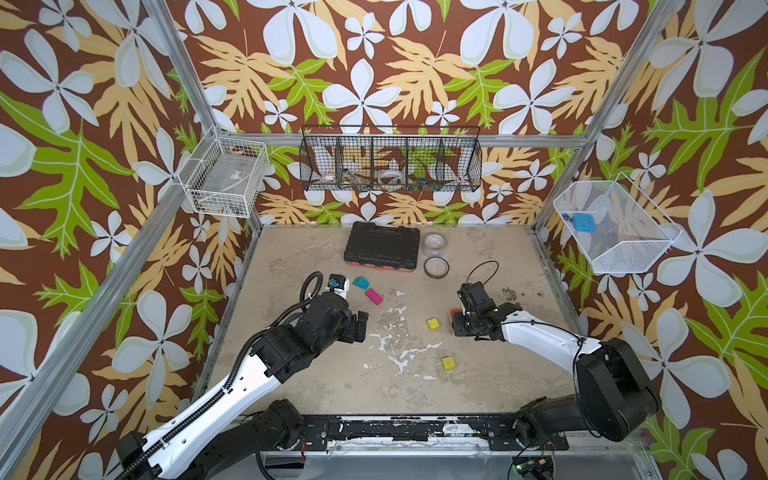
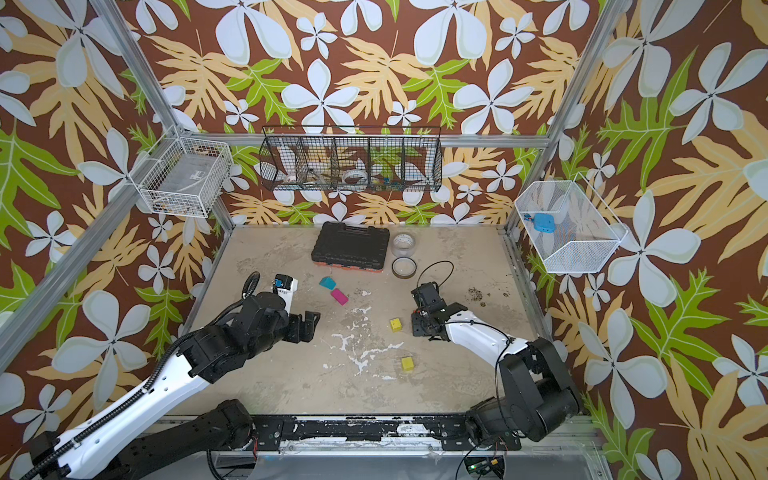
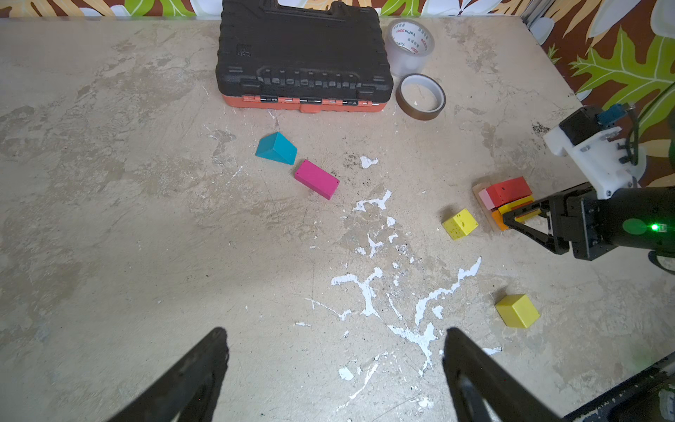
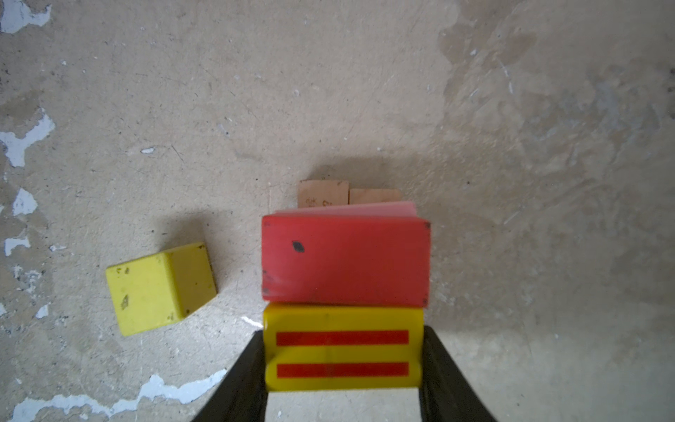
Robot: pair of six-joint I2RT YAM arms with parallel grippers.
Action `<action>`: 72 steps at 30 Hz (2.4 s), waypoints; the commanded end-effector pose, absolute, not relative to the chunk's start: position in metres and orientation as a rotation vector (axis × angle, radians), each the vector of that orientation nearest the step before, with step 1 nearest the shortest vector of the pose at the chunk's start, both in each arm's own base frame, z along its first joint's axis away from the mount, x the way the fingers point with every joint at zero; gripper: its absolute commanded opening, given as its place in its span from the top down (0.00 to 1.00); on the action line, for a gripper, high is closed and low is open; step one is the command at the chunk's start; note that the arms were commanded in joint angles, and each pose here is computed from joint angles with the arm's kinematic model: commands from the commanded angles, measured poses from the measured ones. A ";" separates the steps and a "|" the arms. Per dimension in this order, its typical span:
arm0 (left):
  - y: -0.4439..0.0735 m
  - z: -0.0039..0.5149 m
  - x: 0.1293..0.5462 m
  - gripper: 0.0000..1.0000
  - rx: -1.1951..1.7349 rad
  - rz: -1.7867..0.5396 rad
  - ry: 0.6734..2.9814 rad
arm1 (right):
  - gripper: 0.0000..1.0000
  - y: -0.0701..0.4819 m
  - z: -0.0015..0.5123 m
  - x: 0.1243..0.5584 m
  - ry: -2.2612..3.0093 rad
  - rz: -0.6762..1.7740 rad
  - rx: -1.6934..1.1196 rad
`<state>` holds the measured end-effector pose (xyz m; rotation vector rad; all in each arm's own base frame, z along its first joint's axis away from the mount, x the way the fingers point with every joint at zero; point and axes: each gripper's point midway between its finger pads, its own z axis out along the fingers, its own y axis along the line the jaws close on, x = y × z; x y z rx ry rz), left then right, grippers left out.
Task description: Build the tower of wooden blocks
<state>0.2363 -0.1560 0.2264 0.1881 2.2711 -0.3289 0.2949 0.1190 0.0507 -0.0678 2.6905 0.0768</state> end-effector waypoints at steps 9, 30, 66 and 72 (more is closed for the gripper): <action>-0.156 0.229 0.238 0.07 0.180 -0.334 2.261 | 0.46 0.115 0.051 0.298 2.689 0.020 -0.073; -0.157 0.230 0.237 0.07 0.186 -0.344 2.259 | 0.14 0.112 0.078 0.290 2.609 0.077 -0.035; -0.157 0.233 0.236 0.07 0.187 -0.353 2.249 | 0.53 0.094 0.045 0.276 2.606 0.199 0.139; -0.156 0.233 0.236 0.07 0.186 -0.352 2.249 | 0.54 0.097 0.043 0.279 2.617 0.203 0.117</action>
